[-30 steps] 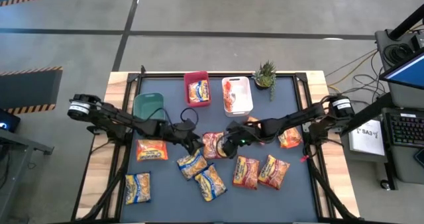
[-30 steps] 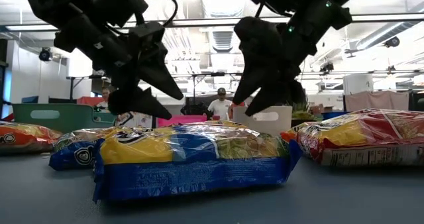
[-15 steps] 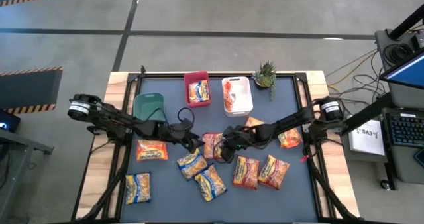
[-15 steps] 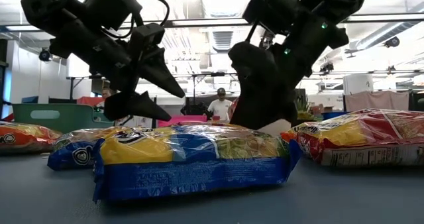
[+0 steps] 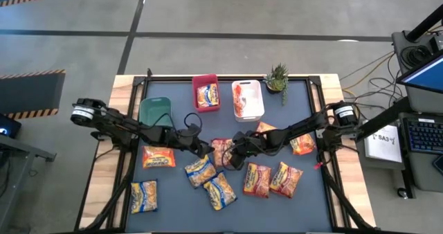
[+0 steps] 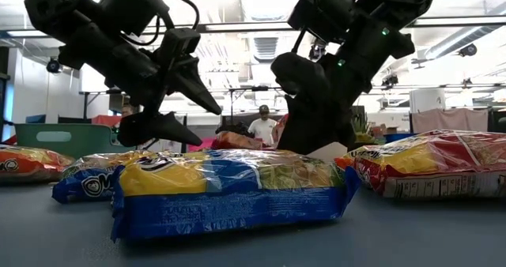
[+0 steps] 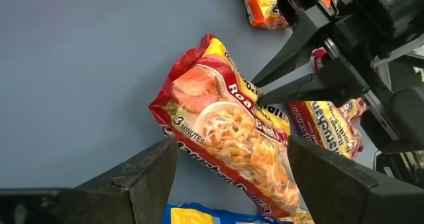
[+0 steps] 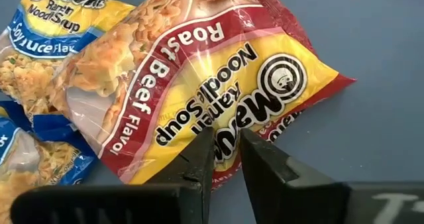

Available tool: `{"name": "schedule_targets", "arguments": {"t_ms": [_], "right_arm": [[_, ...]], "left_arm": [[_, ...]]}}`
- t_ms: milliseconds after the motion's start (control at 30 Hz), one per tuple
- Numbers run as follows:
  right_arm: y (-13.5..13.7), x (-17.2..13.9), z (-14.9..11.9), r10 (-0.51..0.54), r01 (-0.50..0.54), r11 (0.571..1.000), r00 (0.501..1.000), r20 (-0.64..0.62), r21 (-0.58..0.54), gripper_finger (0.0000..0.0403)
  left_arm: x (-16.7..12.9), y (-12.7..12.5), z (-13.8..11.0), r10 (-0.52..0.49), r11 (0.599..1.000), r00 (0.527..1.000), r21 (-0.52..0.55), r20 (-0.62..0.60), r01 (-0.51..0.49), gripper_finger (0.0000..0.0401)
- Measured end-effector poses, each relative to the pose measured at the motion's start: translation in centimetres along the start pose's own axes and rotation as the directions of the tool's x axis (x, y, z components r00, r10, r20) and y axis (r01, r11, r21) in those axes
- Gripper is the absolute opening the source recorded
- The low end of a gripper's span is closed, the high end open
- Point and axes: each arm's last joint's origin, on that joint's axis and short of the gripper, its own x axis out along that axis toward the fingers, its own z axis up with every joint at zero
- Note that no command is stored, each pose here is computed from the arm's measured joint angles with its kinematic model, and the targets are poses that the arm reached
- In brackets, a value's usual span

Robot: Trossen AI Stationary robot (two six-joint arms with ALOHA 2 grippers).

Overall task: Sort Maruchan noodles
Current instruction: Put the red noodle pack into the green bin

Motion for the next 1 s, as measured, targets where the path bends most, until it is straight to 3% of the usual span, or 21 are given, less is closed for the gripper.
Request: {"name": "schedule_targets", "arguments": {"t_ms": [800, 1000], "right_arm": [[-0.2, 0.1, -0.2, -0.041, 0.041, 0.999, 0.999, 0.012, -0.027, 0.0063], [-0.3, 0.1, -0.2, -0.054, 0.055, 0.998, 0.998, 0.017, -0.031, 0.0063]], "left_arm": [[-0.2, -0.4, -0.8, 0.012, 0.996, 0.999, -0.085, 0.032, -0.009, 0.0267], [1.4, -0.1, -1.5, -0.001, 0.996, 1.0, -0.092, 0.011, 0.002, 0.0267]]}}
